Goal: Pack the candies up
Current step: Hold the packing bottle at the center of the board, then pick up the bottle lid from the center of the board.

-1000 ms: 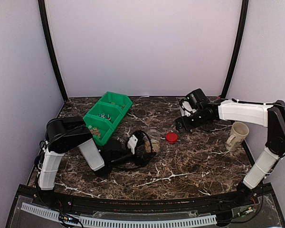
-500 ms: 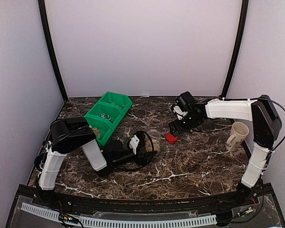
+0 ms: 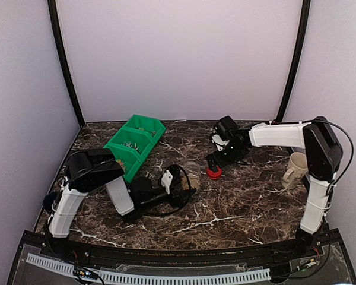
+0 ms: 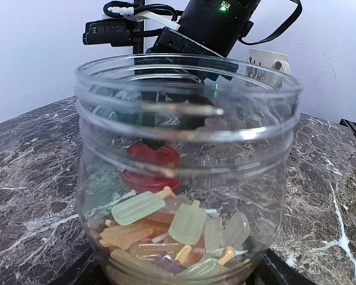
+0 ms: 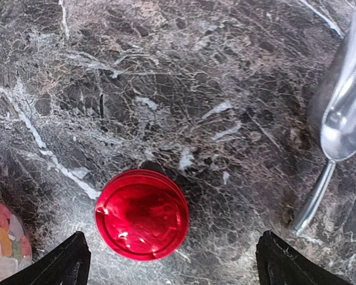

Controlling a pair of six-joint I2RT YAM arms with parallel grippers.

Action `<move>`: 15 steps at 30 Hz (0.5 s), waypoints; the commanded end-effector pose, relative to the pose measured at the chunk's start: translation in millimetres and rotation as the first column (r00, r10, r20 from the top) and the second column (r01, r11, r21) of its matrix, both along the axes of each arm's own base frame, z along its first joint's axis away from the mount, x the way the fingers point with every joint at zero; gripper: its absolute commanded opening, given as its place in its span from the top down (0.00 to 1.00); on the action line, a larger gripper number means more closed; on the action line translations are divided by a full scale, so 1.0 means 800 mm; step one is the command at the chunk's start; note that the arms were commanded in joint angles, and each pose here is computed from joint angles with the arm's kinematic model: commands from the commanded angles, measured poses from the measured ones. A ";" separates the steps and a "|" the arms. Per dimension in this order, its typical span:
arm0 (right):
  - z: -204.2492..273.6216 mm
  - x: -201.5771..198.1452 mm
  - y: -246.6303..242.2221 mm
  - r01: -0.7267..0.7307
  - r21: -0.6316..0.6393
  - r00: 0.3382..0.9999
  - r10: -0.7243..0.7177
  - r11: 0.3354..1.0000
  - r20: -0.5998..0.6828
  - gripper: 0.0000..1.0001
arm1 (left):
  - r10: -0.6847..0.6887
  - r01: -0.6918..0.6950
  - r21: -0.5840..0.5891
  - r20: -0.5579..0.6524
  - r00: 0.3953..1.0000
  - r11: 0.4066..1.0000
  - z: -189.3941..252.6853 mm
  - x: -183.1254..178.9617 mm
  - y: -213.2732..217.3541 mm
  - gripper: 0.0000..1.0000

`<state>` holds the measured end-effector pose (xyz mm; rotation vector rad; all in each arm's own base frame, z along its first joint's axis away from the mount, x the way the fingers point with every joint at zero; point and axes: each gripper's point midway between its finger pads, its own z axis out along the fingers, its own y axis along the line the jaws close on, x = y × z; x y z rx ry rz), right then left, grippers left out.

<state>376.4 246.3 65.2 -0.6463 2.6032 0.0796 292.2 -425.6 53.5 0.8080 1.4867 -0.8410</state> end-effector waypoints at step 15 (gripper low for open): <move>-0.039 -0.011 0.028 -0.049 0.012 0.994 0.050 0.999 -0.094 0.05 | -0.005 0.005 -0.003 -0.013 1.000 1.000 -0.010 -0.001 0.005 0.25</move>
